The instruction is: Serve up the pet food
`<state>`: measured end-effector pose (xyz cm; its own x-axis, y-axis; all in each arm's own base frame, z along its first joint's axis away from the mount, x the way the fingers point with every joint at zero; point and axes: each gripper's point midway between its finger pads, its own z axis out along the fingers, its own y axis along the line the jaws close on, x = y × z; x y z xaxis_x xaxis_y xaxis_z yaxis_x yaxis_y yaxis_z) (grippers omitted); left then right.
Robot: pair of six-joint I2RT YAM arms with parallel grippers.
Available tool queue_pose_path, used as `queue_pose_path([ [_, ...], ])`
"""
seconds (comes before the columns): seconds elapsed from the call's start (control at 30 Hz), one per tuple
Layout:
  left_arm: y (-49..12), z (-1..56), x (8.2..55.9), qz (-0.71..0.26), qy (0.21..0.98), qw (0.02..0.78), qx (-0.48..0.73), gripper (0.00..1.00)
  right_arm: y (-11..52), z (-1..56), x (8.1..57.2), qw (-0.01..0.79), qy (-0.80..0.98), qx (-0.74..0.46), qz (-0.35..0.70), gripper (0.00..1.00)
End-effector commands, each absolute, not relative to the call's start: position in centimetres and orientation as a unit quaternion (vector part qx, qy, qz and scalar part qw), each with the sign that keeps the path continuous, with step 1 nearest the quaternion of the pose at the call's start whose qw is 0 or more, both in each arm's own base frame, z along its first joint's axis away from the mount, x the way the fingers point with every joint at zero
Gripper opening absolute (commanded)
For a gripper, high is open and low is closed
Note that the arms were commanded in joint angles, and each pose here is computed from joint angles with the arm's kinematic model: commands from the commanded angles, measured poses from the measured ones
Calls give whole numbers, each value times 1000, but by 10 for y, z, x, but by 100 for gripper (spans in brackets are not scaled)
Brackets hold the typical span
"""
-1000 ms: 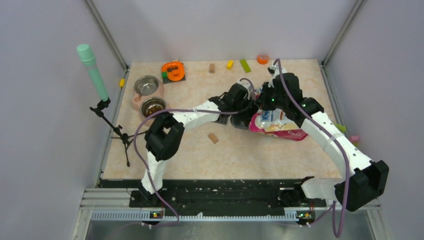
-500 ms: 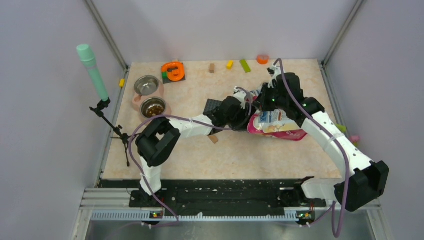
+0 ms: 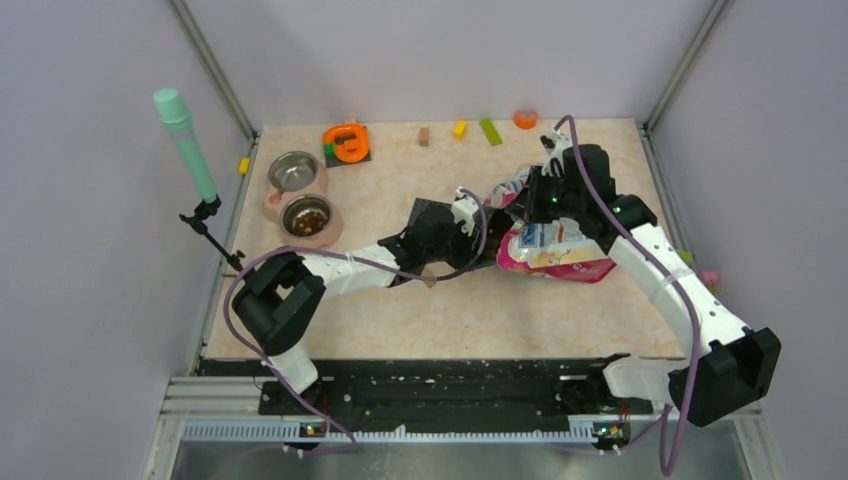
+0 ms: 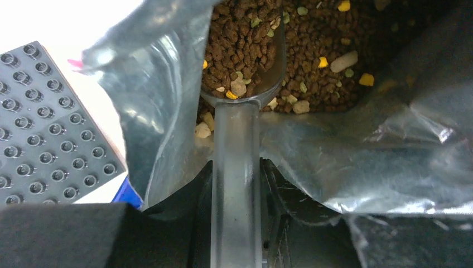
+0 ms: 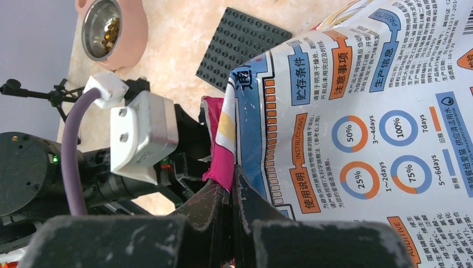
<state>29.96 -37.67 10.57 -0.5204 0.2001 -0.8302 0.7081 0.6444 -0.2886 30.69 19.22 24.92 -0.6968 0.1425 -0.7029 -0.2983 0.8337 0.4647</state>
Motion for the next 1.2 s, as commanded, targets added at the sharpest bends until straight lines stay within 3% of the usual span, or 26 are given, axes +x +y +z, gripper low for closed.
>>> queue_pose_path([
  [0.0, -373, 137, 292, -325, 768, 441, 332, 0, 209, 314, 303, 442, 820, -63, 358, 0],
  [0.33, -359, 144, 267, -328, 748, 431, 382, 0, 205, 319, 310, 451, 821, -54, 347, 0],
  [1.17, -312, 179, 259, -261, 684, 543, 412, 0, 205, 327, 333, 455, 822, -42, 340, 0],
])
